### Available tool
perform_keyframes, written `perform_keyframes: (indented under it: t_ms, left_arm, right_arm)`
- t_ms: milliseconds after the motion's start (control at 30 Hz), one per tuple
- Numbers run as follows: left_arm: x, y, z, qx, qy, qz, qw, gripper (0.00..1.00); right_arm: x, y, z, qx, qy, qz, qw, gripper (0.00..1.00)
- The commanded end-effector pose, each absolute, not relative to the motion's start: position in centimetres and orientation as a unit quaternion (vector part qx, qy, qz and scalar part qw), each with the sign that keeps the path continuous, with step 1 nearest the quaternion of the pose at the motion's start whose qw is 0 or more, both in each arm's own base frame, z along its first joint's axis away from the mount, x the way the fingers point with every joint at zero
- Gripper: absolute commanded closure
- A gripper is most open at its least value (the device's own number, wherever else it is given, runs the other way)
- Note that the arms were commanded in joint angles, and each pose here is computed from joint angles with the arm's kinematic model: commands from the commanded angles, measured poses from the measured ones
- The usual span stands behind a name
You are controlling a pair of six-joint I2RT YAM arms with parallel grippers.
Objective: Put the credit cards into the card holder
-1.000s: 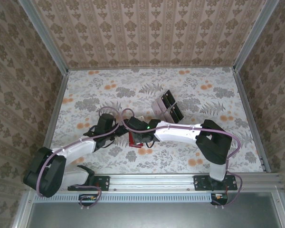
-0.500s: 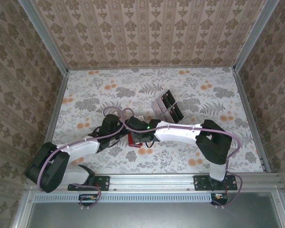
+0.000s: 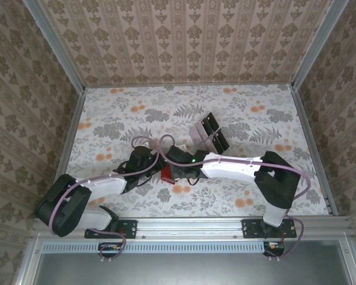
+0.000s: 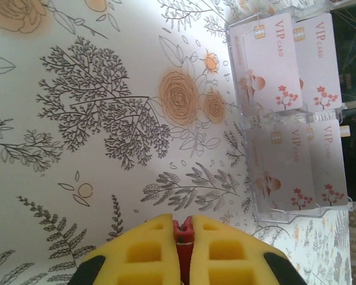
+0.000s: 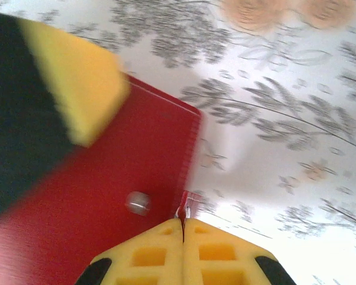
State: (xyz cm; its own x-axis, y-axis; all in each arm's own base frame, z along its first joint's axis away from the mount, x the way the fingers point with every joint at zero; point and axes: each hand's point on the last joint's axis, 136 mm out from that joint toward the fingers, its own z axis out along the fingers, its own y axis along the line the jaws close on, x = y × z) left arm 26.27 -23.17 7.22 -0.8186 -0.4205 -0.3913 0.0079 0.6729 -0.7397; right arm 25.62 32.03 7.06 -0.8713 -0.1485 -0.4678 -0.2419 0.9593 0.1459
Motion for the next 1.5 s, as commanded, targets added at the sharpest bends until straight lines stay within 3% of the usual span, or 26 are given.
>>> perform_keyframes:
  t_ms: [0,167,233,300,400,900,1467]
  left_arm:
    - [27.0,-22.7,9.1,-0.1,0.857,-0.387,0.325,1.0]
    - [27.1,-22.7,10.0,-0.086,0.851,-0.391,0.34,1.0]
    - [27.1,-23.0,10.4,-0.081,0.846,-0.398,0.345,1.0]
    - [27.2,-23.0,10.6,-0.08,0.844,-0.4,0.348,1.0]
    - [27.1,-23.1,11.1,-0.077,0.841,-0.404,0.352,1.0]
    - [27.1,-23.0,12.2,-0.075,0.832,-0.411,0.364,1.0]
    - [27.1,-23.1,12.7,-0.077,0.828,-0.416,0.367,1.0]
  right_arm:
    - [26.0,29.2,7.2,-0.06,0.965,0.093,0.238,1.0]
    - [25.9,30.0,8.2,-0.061,0.96,0.13,0.242,0.98]
    - [25.9,30.5,8.6,-0.057,0.957,0.146,0.242,0.74]
    - [25.9,30.7,9.0,-0.049,0.956,0.158,0.244,0.58]
    - [26.0,30.7,9.3,-0.039,0.954,0.17,0.245,0.53]
    - [26.8,30.7,7.7,0.019,0.947,0.239,0.212,0.5]
    - [27.4,32.0,6.2,0.037,0.939,0.29,0.182,0.7]
